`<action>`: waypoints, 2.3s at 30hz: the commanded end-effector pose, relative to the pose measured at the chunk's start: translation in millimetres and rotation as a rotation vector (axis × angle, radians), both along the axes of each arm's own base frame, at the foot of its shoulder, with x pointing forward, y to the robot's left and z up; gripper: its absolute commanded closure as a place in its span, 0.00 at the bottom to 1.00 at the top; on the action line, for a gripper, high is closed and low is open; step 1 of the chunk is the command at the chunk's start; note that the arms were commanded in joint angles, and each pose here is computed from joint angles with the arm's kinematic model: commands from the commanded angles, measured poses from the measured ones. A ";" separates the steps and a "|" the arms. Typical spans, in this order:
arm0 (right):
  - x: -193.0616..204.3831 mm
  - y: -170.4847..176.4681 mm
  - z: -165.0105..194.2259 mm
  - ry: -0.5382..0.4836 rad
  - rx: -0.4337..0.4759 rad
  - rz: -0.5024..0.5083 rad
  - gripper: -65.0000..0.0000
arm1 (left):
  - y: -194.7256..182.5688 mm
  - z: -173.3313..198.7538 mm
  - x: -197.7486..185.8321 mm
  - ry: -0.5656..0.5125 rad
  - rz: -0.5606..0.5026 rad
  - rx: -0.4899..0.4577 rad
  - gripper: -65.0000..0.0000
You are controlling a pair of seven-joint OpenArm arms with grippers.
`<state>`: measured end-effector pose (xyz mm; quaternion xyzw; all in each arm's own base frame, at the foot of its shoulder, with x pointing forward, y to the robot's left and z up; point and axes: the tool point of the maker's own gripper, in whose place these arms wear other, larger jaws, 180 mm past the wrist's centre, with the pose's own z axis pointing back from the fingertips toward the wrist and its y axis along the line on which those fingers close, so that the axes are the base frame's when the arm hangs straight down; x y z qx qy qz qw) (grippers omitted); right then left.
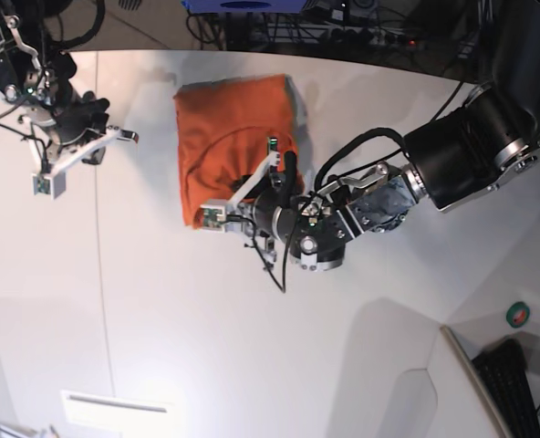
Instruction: Layout the t-shirt on the table in an organized manner, then fold the t-shirt properly
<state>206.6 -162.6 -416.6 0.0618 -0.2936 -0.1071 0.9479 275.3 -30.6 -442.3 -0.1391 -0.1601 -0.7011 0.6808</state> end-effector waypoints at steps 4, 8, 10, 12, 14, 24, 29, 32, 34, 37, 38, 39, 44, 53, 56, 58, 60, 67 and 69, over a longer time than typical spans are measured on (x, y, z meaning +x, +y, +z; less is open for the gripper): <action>3.8 -0.5 6.2 -0.029 -0.004 0.004 1.00 | -20.6 -0.5 7.0 -0.028 -0.034 0.000 1.00; -0.5 1.1 3.9 -0.019 0.005 -0.006 1.00 | -21.9 -6.5 2.0 -0.010 -0.105 0.030 1.00; -0.5 1.6 3.8 -0.019 0.006 -0.007 1.00 | -22.5 -6.9 3.5 -0.026 -0.117 0.041 1.00; -1.0 2.6 3.5 -0.018 0.008 -0.004 1.00 | -24.0 -6.3 5.5 -0.046 -0.130 0.050 1.00; -1.0 2.6 3.5 -0.018 0.008 -0.004 1.00 | -27.4 -5.6 7.0 -0.065 -0.143 0.056 1.00; -6.6 -6.6 -10.6 0.022 -0.013 -0.021 1.00 | -29.9 -5.3 9.2 -0.084 -0.154 0.064 1.00; -10.1 -8.6 -16.6 0.039 -0.019 -0.026 1.00 | -31.8 -3.7 9.5 -0.087 -0.157 0.060 0.82; -3.9 -8.4 -14.1 0.026 -0.019 -0.025 1.00 | -33.0 -2.7 9.9 -0.090 -0.159 0.057 0.56; -3.3 -8.4 -13.8 0.025 -0.019 -0.025 1.00 | -32.8 -1.9 11.3 -0.093 -0.159 0.059 0.39; 1.4 -7.8 -11.9 0.015 -0.016 -0.025 1.00 | -32.8 -0.8 13.0 -0.096 -0.157 0.059 0.26; 1.2 -8.1 -12.4 0.017 -0.016 -0.025 1.00 | -32.8 -0.5 13.4 -0.097 -0.156 0.058 0.23; 1.1 -7.6 -12.4 0.017 -0.015 -0.026 1.00 | -33.0 0.7 15.1 -0.098 -0.150 0.054 0.22; 1.1 -2.0 -13.4 0.018 0.000 -0.033 1.00 | -35.5 20.9 41.0 -0.122 -0.054 -0.014 0.22; 5.8 -5.3 -11.2 0.008 -0.005 -0.038 1.00 | -50.7 72.1 57.4 -0.194 0.034 -0.169 0.23; 5.2 -7.3 -11.3 0.009 -0.011 -0.036 1.00 | -42.2 85.1 63.4 -0.187 0.153 -0.254 0.23; 4.9 -8.1 -11.3 0.008 -0.014 -0.035 1.00 | -30.5 90.4 64.4 -0.179 0.246 -0.314 0.25; 5.9 -8.4 -10.1 0.002 -0.016 -0.020 1.00 | -2.9 90.7 64.3 -0.172 0.368 -0.356 0.40; 21.1 -4.5 16.2 -0.240 0.008 0.122 1.00 | 93.8 81.5 45.0 -0.222 0.699 -0.340 1.00; 22.8 -20.9 24.7 -0.317 -0.003 0.114 1.00 | 136.9 75.0 30.2 -0.263 0.809 -0.273 1.00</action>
